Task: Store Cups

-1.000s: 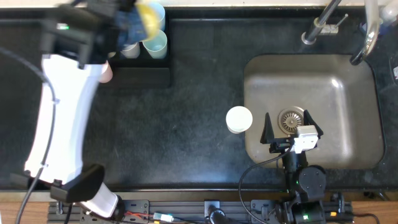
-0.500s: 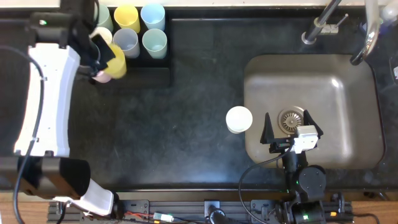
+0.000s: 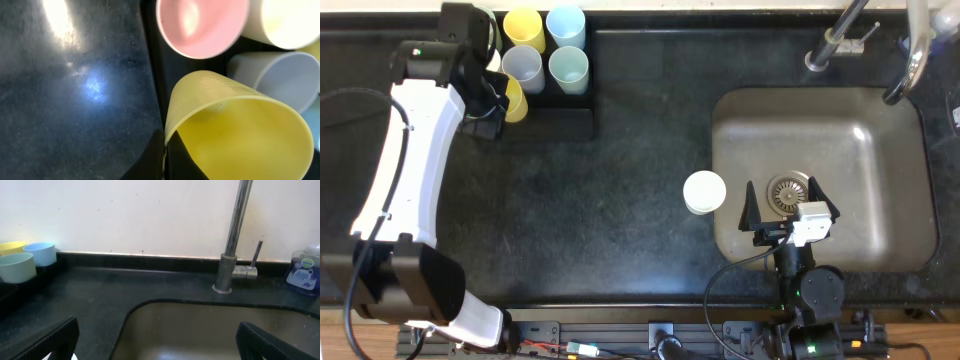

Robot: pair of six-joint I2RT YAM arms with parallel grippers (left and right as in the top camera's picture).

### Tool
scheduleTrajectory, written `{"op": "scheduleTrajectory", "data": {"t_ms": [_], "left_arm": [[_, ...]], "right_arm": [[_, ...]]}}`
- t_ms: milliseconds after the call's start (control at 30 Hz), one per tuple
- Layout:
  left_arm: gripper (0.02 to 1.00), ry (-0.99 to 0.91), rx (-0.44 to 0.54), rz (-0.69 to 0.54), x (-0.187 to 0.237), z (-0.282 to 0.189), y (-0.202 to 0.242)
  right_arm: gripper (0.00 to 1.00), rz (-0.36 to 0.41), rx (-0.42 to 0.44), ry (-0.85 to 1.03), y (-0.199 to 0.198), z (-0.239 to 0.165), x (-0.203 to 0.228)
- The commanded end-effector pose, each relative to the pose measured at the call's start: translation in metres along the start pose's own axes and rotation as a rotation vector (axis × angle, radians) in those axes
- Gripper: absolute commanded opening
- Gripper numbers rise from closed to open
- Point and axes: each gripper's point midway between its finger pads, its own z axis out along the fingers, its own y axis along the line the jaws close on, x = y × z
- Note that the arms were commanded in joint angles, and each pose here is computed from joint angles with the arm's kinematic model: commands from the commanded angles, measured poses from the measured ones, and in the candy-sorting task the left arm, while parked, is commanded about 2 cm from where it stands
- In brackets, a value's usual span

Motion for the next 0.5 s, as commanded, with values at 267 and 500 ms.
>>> {"op": "scheduleTrajectory", "data": {"t_ms": [267,500], "left_arm": [[0.036,0.021,-0.023,-0.133,0.009,0.024,-0.001],[0.036,0.023,-0.065,-0.128,0.011,0.043,-0.001]], "right_arm": [[0.998,-0.004,0.005,0.002,-0.001,0.0,0.004],[0.998,-0.004,0.005,0.002,-0.001,0.0,0.004]]}}
